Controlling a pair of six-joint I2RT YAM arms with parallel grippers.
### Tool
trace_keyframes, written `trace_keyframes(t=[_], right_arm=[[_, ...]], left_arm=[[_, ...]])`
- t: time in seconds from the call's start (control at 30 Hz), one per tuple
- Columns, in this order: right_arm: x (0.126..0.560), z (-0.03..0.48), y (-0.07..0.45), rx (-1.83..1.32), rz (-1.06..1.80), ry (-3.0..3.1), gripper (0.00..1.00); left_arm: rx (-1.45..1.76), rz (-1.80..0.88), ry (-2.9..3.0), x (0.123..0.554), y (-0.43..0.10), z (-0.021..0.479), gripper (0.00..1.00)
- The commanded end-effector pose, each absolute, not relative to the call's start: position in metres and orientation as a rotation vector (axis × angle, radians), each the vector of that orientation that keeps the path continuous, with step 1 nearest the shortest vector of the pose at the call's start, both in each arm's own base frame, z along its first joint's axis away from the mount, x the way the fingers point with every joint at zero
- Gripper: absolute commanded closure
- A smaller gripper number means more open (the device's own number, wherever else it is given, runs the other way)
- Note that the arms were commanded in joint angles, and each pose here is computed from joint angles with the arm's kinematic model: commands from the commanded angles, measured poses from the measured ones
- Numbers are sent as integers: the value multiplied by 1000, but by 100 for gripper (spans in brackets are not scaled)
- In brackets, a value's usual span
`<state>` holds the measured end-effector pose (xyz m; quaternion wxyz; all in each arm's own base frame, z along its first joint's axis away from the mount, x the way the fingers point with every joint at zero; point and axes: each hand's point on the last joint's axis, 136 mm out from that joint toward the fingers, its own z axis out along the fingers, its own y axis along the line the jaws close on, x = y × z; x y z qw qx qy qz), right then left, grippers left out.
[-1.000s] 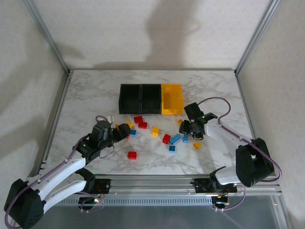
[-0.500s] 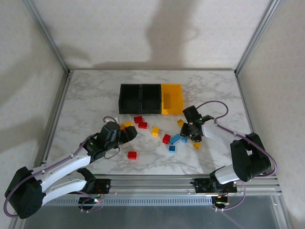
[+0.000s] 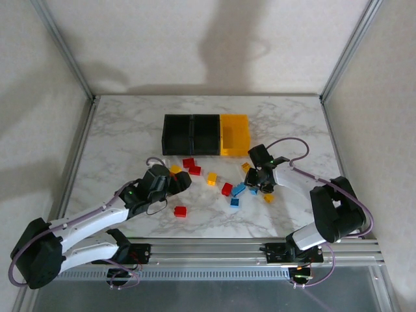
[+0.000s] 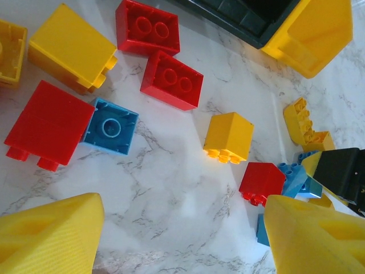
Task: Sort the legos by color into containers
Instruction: Pick up the lego from the center of the table, then place the lego in the container.
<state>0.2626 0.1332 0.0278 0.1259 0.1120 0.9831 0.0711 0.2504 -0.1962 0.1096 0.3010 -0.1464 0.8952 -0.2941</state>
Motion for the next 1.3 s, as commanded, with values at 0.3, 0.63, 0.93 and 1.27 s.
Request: trace_keyframes(t=[0.3, 0.63, 0.93, 1.27], right_arm=[[259, 20, 131, 310, 158, 2892, 61], [271, 52, 134, 267, 165, 2851, 83], [328, 122, 163, 192, 275, 2683, 84], [437, 145, 219, 91, 331, 2593, 84]], left_arm=[[-356, -795, 2343, 260, -211, 122, 26], [-341, -815, 2332, 266, -220, 128, 26], [-314, -836, 2288, 277, -229, 151, 26], [-314, -807, 2260, 302, -236, 179, 26]])
